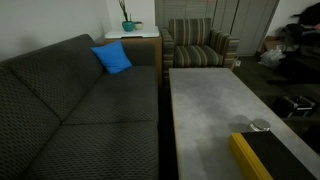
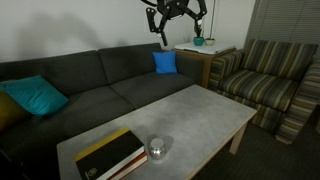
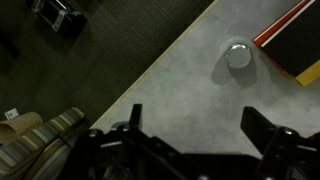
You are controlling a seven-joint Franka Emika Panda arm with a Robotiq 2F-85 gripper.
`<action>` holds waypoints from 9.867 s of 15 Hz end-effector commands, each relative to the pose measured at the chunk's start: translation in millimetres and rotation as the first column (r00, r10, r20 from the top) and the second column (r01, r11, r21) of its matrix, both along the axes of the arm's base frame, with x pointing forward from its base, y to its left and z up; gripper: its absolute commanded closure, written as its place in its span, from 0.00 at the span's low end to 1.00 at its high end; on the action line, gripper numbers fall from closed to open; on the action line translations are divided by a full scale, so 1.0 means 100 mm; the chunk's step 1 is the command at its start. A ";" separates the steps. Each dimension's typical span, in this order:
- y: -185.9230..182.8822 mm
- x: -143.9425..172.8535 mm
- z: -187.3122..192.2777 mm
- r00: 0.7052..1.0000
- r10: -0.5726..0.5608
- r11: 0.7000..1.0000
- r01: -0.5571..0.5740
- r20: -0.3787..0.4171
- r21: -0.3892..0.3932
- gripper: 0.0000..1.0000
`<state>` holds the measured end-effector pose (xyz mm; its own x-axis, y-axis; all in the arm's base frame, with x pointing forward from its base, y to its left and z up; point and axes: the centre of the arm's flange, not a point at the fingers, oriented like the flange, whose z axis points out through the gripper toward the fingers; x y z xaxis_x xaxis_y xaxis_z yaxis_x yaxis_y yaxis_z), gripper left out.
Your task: Uncover the candle tin
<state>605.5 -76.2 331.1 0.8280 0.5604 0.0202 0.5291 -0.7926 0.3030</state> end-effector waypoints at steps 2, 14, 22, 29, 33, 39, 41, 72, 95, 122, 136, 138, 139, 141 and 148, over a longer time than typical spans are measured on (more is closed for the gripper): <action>0.23 0.15 -0.33 0.992 0.127 0.991 -0.128 0.013 0.026 0.00; 0.72 0.09 -1.25 0.919 0.373 0.926 -0.360 -0.128 0.114 0.00; 0.68 0.06 -1.81 0.966 0.229 0.944 -0.190 -0.123 0.271 0.00; 0.69 -0.05 -2.09 0.971 0.184 0.948 -0.135 -0.150 0.287 0.00; 0.73 0.01 -2.09 0.972 0.162 0.964 -0.119 -0.168 0.239 0.00; 0.41 0.11 -2.74 0.975 0.015 0.972 0.037 -0.222 0.230 0.00; 0.31 0.11 -2.98 0.969 -0.013 0.964 0.079 -0.248 0.256 0.00; 0.36 0.37 -4.64 0.858 -0.437 0.823 0.503 -0.271 0.265 0.00; 0.55 0.09 -4.54 0.696 -0.644 0.669 0.713 -0.317 0.208 0.00; 0.47 0.10 -4.49 0.650 -0.675 0.632 0.754 -0.351 0.182 0.55; 0.42 0.02 -4.40 0.689 -0.634 0.675 0.715 -0.352 0.183 0.55; 0.41 -0.02 -4.38 0.704 -0.617 0.688 0.700 -0.353 0.193 0.55; 0.41 -0.03 -4.37 0.715 -0.603 0.698 0.687 -0.353 0.200 0.55; 0.40 -0.05 -4.34 0.754 -0.552 0.734 0.642 -0.356 0.222 0.55; 0.41 -0.10 -4.20 0.859 -0.381 0.834 0.479 -0.341 0.274 0.55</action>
<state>611.7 -31.3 -108.3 0.9889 0.0840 -0.1224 0.0709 -0.9917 -0.1077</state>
